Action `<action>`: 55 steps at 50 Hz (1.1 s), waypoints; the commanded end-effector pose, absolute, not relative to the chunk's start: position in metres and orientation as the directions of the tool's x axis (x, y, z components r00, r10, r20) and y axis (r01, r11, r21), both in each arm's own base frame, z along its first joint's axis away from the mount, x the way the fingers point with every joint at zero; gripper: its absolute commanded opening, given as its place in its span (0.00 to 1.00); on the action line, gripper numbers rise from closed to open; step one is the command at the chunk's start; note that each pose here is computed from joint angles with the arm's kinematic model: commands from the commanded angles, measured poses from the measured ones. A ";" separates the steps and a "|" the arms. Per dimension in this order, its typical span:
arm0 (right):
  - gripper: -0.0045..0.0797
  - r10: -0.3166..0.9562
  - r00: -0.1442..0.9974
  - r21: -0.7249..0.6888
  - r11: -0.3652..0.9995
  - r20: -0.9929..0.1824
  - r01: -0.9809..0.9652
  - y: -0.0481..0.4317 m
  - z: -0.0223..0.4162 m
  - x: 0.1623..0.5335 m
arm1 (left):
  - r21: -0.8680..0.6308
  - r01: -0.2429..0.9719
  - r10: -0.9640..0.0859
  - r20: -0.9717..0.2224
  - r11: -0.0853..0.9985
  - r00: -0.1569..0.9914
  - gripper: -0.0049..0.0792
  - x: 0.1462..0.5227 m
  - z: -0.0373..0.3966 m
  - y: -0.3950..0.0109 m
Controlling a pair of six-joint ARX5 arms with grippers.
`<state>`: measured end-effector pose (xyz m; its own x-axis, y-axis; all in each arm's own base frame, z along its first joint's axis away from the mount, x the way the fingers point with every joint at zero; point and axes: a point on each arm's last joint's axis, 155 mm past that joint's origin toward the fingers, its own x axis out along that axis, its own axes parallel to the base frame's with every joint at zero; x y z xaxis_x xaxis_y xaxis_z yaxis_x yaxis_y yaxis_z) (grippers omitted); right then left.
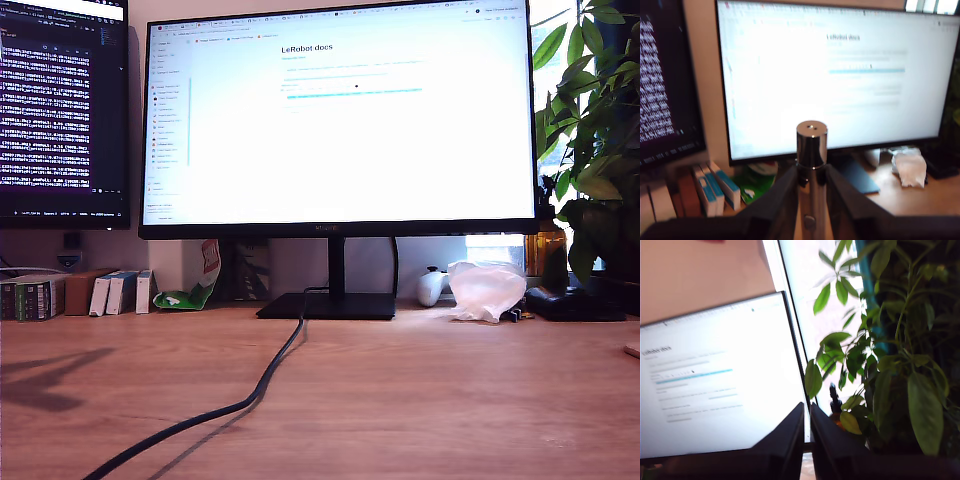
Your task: Pick the metallic laser pointer with your right arm, pass it to your left arm, then place it down to the left side of the table
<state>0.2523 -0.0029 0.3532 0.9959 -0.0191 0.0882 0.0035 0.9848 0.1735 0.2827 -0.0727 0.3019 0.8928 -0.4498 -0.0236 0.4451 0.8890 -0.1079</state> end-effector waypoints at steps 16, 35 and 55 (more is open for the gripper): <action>0.08 0.012 0.983 0.146 0.988 0.181 -0.039 0.004 0.314 0.250 | -0.003 0.478 -0.471 0.157 0.878 0.868 0.04 0.280 0.295 -0.087; 0.07 0.034 0.963 0.123 0.990 0.266 -0.069 0.008 0.293 0.253 | 0.016 0.434 -0.420 0.284 0.901 0.862 0.04 0.271 0.274 -0.092; 0.07 0.044 0.941 0.098 0.992 0.336 -0.081 0.009 0.278 0.248 | 0.066 0.432 -0.432 0.289 0.899 0.854 0.04 0.262 0.244 -0.102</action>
